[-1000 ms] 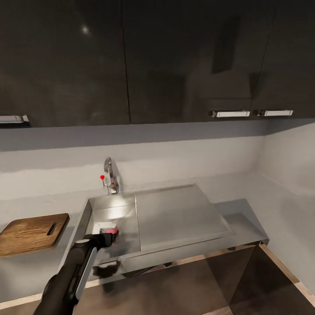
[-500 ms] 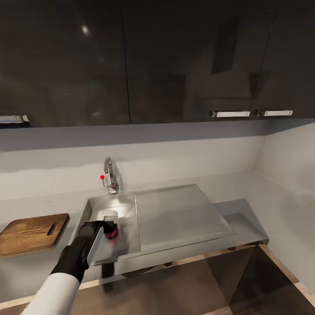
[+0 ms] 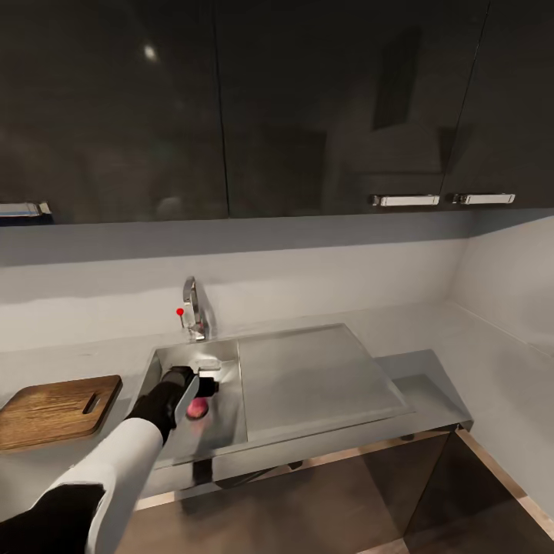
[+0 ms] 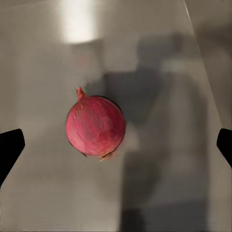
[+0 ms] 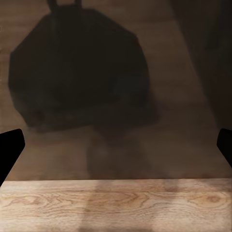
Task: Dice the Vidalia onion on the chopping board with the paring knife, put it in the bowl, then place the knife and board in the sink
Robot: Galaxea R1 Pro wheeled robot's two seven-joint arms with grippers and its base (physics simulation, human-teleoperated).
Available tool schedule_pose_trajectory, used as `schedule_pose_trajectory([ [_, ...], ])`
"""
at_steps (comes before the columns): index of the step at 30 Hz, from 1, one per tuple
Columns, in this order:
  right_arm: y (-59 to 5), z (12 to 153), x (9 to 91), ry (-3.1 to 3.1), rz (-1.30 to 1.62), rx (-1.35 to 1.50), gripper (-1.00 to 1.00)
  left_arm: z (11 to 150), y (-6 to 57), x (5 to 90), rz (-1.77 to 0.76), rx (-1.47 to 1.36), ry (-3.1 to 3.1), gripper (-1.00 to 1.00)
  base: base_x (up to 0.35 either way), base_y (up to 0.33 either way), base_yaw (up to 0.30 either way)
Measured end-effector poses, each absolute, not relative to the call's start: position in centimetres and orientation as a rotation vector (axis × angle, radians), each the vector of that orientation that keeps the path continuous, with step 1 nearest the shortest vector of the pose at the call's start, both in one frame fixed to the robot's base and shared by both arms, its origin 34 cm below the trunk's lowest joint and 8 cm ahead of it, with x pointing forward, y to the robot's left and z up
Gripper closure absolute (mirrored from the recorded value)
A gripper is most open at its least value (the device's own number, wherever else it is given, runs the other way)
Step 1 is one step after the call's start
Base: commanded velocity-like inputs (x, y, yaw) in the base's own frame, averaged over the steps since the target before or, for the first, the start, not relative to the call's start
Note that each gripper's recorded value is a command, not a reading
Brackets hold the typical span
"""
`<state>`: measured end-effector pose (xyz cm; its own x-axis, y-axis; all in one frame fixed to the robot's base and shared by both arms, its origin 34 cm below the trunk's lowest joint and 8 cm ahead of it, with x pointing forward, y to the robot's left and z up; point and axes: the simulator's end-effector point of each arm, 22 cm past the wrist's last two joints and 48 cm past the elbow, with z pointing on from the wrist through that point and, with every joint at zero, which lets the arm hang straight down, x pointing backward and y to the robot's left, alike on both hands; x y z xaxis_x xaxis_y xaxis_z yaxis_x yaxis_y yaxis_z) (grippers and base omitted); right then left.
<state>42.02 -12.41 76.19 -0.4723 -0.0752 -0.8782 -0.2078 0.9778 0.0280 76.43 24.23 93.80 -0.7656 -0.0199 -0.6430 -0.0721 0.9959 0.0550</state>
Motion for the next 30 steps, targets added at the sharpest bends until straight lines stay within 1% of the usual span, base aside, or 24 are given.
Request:
schedule_pose_trajectory([
  [8,-12.4,76.2,42.0,2.062,0.158,-0.199,-1.0,95.2,25.3,77.9,0.118,-0.072,2.424,-1.0,0.0,0.0,0.0],
  [30,-12.5,75.3,41.4,2.092,0.158,-0.196,-1.0,92.9,25.9,77.6,0.128,-0.069,2.461,-1.0,0.0,0.0,0.0],
])
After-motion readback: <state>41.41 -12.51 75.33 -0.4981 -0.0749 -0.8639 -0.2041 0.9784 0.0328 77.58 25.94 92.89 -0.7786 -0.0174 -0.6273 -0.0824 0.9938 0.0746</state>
